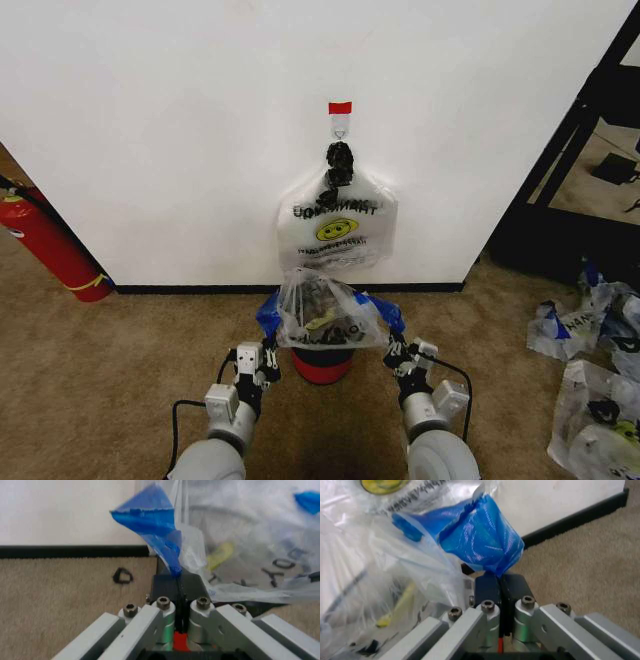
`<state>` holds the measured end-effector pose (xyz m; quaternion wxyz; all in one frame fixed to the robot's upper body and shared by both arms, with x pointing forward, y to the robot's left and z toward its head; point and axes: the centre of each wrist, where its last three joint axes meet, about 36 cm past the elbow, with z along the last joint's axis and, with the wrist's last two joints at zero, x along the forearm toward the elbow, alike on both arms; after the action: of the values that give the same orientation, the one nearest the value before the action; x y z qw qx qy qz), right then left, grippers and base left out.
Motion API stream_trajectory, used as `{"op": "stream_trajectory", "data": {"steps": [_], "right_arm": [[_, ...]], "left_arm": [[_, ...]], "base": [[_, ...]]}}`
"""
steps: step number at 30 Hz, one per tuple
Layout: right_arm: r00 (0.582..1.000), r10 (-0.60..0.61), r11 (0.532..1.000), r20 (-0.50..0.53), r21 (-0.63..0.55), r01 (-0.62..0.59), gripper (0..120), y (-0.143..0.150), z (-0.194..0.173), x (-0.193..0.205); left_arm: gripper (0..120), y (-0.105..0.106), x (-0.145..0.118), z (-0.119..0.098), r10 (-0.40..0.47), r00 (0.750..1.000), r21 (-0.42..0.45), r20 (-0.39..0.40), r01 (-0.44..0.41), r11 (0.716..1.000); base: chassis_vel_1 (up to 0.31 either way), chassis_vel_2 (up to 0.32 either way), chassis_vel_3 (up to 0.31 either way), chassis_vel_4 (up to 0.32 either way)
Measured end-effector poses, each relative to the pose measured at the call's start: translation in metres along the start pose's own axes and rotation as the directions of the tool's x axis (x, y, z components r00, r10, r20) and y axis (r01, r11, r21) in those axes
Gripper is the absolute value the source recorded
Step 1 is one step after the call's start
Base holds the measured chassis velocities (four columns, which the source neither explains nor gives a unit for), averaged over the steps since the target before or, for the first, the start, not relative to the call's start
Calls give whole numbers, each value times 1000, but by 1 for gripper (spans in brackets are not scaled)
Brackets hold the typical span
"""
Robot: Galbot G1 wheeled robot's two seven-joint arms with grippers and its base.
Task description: Pick up the garbage bag from the wall and place it over the trash bin.
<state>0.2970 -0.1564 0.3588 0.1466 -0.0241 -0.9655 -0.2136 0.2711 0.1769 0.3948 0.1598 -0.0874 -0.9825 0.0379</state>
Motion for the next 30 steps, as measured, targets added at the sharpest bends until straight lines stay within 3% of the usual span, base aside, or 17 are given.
{"op": "stream_trajectory", "data": {"steps": [10, 17, 30], "right_arm": [[998, 25, 999, -59, 36, -23, 0, -1, 9, 0], [991, 88, 996, -100, 26, -86, 0, -9, 22, -39], [987, 120, 993, -110, 3, -120, 0, -7, 27, -82]], "left_arm": [[0, 2, 13, 9, -8, 999, -3, -50, 8, 1000], [0, -4, -8, 32, -10, 996, -14, -93, 9, 1000], [0, 0, -41, 30, -31, 992, -7, -121, 30, 1000]], "base": [[0, 0, 0, 0], [0, 0, 0, 0], [0, 0, 0, 0]]}}
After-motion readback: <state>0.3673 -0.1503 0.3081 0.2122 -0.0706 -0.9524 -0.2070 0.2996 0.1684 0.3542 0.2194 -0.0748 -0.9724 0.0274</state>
